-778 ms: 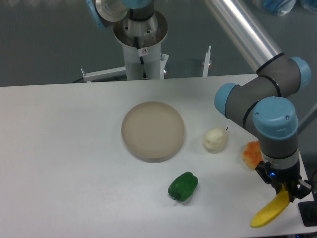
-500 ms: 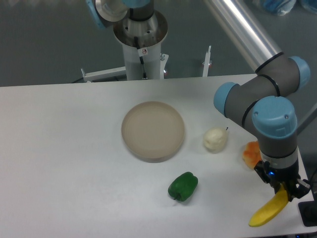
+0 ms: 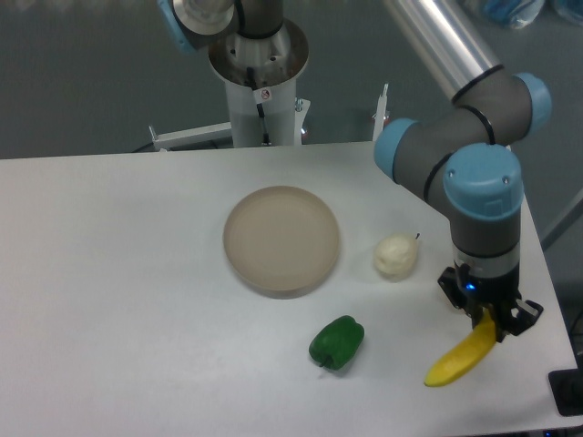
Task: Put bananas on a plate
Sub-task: 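Carry the held yellow banana with the gripper over to the beige plate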
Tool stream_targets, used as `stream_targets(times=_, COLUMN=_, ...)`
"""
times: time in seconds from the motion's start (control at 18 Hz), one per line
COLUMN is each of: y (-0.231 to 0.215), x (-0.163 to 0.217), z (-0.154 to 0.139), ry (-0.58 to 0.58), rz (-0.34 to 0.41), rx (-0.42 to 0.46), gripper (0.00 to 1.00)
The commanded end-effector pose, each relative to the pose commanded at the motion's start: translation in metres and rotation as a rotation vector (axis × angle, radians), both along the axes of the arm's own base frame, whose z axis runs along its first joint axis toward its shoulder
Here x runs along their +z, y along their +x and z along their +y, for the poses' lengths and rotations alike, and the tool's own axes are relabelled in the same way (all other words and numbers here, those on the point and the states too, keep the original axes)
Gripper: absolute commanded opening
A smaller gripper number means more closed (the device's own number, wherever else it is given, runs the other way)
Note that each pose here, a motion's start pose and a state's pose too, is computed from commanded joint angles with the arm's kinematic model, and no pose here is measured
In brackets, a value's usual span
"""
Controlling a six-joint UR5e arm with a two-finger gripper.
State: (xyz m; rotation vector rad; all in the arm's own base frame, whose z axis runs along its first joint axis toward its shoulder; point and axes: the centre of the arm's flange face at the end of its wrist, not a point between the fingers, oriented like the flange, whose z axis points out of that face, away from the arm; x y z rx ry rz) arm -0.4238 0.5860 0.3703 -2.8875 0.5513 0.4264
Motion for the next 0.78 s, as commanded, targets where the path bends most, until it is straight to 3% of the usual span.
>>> stream_targets(times=0.22, y=0.052, x=-0.013, z=-0.035, ry=-0.037, rz=-0.077, rx=0.03, gripper=0.22)
stream_targets(times=0.61, y=0.094, x=-0.027, z=-0.061, ry=-0.024, rz=-0.169, rx=0.082, gripper=0.22)
stream_targets(times=0.78, y=0.132, x=-0.064, z=-0.085, ry=-0.078, rz=-0.225, rx=0.082, gripper=0.22)
